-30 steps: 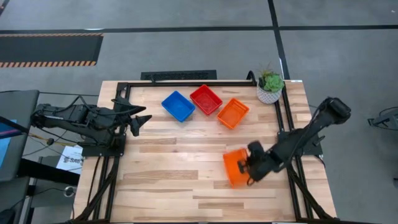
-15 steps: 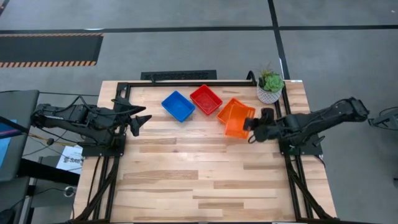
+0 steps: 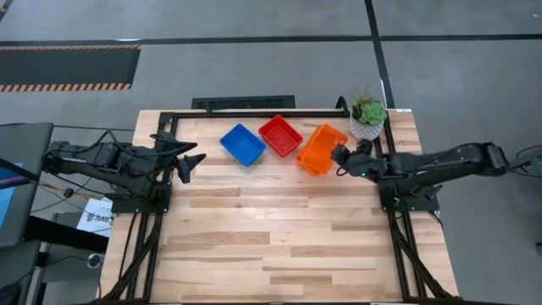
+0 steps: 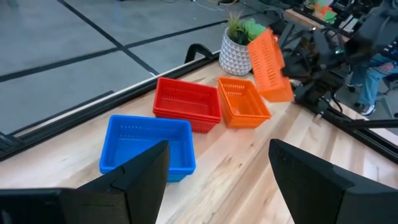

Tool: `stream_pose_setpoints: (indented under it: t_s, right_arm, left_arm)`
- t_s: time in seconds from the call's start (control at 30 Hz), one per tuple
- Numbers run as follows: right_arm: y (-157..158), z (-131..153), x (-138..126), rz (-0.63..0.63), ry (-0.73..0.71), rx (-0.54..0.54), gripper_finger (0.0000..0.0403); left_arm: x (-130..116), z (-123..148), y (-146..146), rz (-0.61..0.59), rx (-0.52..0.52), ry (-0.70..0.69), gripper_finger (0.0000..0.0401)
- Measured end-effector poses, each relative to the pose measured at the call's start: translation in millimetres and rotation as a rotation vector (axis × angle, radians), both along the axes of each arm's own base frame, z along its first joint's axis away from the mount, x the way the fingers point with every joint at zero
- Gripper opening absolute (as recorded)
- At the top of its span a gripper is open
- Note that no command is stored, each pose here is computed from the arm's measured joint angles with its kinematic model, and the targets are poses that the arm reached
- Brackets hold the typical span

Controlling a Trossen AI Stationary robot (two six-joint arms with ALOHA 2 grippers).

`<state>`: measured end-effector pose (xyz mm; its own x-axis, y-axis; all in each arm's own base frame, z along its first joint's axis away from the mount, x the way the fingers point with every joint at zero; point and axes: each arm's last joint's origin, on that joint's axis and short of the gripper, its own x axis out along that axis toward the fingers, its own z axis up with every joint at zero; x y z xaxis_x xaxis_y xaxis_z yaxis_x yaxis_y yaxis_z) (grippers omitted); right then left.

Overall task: Stack baskets by color
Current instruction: Stack the bottom orange bin on the top orange bins

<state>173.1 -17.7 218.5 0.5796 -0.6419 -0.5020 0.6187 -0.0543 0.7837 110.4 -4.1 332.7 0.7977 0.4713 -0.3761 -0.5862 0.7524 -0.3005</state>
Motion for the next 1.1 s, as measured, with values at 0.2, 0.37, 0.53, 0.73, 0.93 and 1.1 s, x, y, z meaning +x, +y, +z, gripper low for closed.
stream_pose_setpoints:
  t_s: [0.2,0.37,0.53,0.73,0.93,1.1]
  right_arm:
    - [-6.2,-10.4,8.7,-0.063,-0.003,0.036,0.0021]
    - [-6.8,-15.1,13.9,-0.076,-0.006,0.054,0.0021]
    - [-6.6,-24.2,19.0,-0.084,0.026,0.082,0.0038]
    - [-6.7,-36.1,21.6,-0.163,0.029,0.154,0.0043]
    - [-8.1,-38.5,21.4,-0.188,0.013,0.210,0.0044]
    - [-7.8,-38.5,21.4,-0.186,0.014,0.211,0.0058]
  left_arm:
    - [0.0,0.0,0.0,0.004,-0.007,-0.005,0.0263]
    - [0.0,0.0,0.0,0.004,-0.007,-0.005,0.0263]
    - [0.0,0.0,0.0,0.005,-0.007,-0.005,0.0263]
    - [-0.1,0.1,0.2,0.015,-0.013,-0.011,0.0263]
    - [-0.1,0.1,0.2,0.015,-0.013,-0.011,0.0263]
    - [-0.2,0.2,0.5,0.023,-0.008,-0.012,0.0263]
